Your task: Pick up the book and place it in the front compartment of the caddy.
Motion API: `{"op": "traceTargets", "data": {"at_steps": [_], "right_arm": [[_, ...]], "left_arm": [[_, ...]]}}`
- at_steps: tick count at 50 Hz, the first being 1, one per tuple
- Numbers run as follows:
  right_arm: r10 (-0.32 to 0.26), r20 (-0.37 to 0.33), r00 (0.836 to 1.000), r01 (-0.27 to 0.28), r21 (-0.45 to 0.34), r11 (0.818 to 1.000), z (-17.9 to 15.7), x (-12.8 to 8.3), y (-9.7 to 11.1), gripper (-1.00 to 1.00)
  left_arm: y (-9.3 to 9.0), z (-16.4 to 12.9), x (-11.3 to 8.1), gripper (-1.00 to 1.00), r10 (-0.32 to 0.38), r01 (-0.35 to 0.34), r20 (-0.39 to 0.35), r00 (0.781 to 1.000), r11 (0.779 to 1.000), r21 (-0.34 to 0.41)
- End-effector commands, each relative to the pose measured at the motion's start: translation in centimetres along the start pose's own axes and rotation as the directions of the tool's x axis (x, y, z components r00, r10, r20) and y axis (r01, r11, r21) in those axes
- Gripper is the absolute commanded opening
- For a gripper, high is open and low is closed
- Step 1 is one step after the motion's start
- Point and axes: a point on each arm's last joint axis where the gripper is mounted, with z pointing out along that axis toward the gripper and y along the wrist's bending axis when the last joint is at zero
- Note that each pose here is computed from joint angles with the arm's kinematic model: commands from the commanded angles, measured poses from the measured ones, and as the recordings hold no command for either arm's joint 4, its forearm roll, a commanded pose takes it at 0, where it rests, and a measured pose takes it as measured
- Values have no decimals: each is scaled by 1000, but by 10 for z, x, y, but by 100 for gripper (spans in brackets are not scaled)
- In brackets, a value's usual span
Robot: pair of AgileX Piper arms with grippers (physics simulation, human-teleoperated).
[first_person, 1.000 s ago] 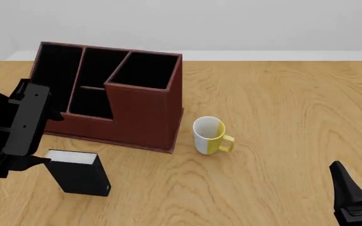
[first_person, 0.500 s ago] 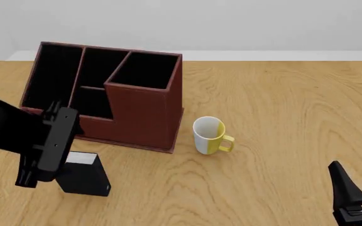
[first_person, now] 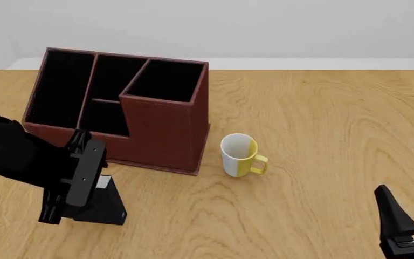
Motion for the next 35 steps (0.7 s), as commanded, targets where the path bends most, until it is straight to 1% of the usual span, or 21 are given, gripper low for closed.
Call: {"op": "traceTargets", "data": {"at_steps": [1,8,12,21,25,30,35], "right_arm": [[-4,-2,1000,4,-3,1000,1,0,0,100],[-7,-4,1000,7,-5,1000,3,0,0,100],[-9,-6,1000,9,-4,1000,4,0,0,100],[-11,-8,1000,11,-5,1000,7,-1,0,100],[-11,-9,1000,11,-4,1000,8,-1,0,100],[-11,-9,1000,11,-4,1000,9,-1,0,100],[-11,-9,1000,11,-2,1000,10,-2,0,100]], "left_arm": [[-2,11,-1,100,-15,15,0,1000,1000,13],[-1,17,3,100,-34,34,-8,999,999,16],[2,22,6,100,-49,50,-15,999,999,12],[2,25,9,100,-64,64,-21,998,998,19],[6,28,10,100,-77,77,-24,997,997,17],[4,30,9,100,-83,84,-26,996,996,34],[-1,29,8,100,-70,71,-25,997,996,51]]}}
